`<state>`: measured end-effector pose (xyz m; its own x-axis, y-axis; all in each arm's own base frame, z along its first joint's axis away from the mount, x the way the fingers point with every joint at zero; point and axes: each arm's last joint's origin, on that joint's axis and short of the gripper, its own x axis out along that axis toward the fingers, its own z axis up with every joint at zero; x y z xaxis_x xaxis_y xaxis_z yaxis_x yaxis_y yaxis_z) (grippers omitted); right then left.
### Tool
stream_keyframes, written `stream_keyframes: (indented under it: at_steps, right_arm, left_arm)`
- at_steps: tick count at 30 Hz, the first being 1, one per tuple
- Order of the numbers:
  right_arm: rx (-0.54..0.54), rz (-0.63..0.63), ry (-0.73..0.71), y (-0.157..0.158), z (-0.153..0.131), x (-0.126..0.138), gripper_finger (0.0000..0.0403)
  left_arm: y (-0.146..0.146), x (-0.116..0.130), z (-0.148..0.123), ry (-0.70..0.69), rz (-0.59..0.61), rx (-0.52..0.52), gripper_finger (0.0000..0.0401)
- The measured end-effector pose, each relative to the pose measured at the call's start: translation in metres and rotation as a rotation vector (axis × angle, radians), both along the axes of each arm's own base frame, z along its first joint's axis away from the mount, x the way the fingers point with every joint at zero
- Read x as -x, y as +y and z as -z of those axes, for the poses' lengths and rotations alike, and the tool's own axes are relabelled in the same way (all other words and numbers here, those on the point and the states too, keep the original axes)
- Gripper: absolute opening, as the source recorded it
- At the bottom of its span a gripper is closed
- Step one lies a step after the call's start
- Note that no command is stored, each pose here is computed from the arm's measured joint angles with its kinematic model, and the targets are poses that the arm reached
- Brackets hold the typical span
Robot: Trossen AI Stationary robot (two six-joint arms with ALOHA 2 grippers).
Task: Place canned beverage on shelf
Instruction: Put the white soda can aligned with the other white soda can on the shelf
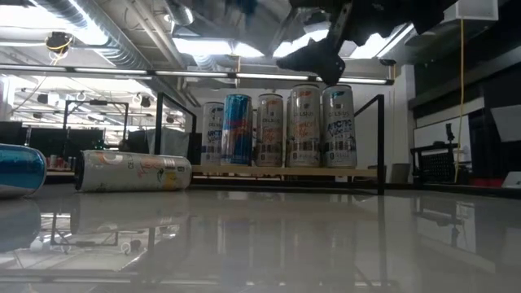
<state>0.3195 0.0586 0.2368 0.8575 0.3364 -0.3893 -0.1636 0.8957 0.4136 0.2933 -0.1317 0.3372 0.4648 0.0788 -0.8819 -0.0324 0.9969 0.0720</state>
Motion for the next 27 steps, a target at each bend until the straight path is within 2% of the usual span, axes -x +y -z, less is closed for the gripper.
stream_keyframes:
  at_steps: [7, 15, 20, 27]
  right_arm:
    - [0.093, 0.010, 0.036, -0.016, -0.009, 0.013, 0.0352]
    - [0.186, 0.007, 0.066, -0.032, -0.009, 0.018, 0.0351]
    - [0.249, -0.001, 0.100, -0.042, -0.004, 0.020, 0.0351]
    - [0.346, -0.014, 0.063, -0.054, -0.005, 0.019, 0.0351]
  left_arm:
    - [0.027, -0.001, 0.004, 0.161, -0.191, 0.202, 0.0246]
    - [0.067, 0.000, 0.007, 0.368, -0.560, 0.459, 0.0246]
    - [0.088, -0.003, 0.006, 0.435, -0.776, 0.635, 0.0247]
    - [0.113, -0.012, 0.017, 0.535, -0.924, 0.789, 0.0247]
